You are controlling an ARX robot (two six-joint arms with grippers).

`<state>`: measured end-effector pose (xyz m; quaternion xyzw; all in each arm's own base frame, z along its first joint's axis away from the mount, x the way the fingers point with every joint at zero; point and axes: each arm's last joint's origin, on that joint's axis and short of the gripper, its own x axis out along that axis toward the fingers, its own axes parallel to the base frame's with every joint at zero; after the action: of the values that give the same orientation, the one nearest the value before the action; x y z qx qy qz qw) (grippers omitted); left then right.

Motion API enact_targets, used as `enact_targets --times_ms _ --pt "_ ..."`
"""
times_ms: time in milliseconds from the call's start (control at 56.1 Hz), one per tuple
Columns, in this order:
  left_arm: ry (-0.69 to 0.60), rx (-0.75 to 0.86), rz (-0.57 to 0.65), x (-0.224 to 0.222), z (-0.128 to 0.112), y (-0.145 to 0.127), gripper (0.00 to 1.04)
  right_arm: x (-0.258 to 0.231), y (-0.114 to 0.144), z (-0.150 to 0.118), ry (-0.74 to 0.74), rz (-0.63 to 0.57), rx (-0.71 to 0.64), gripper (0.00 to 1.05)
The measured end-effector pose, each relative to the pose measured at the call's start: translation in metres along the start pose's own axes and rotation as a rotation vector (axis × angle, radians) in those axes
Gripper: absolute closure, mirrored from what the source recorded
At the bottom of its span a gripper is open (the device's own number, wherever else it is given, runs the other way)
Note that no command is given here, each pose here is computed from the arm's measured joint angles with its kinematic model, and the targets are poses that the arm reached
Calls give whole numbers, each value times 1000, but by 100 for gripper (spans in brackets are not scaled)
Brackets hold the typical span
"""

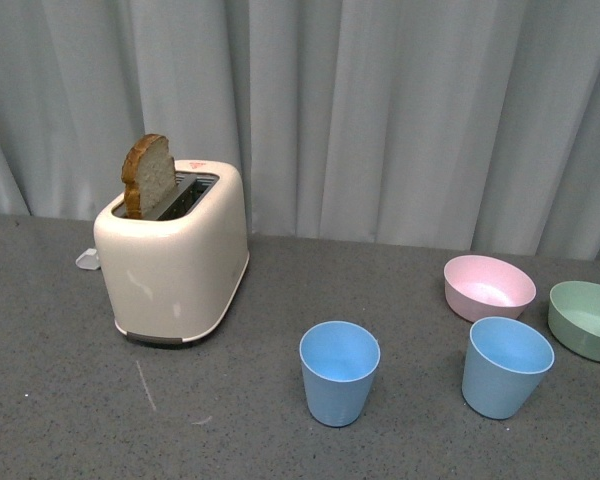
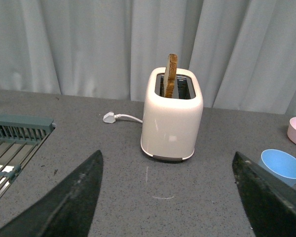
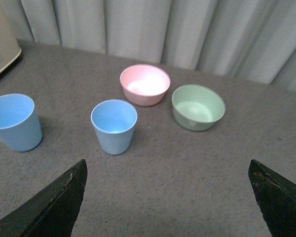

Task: Stack blue cups with both arms

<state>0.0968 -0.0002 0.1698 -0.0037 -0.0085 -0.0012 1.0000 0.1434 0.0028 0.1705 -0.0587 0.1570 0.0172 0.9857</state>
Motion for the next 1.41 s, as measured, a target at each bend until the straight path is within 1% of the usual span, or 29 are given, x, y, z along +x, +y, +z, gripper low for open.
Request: enact_targets --times_ms 89,125,249,392,837,1087,1408 --pt "0 1 0 0 0 0 5 33 4 5 188 48 25 10" --pt "0 2 0 0 0 0 7 47 6 7 242 59 34 10" --pt "0 2 0 0 0 0 7 85 7 15 392 56 68 10" --pt "0 2 0 0 0 0 7 109 10 15 494 52 93 10" --pt "0 2 0 0 0 0 7 172 19 18 600 13 219 10" --pt "0 2 0 0 0 0 7 213 18 20 626 -40 311 10" --pt "0 2 0 0 0 0 7 237 17 11 670 -79 337 10"
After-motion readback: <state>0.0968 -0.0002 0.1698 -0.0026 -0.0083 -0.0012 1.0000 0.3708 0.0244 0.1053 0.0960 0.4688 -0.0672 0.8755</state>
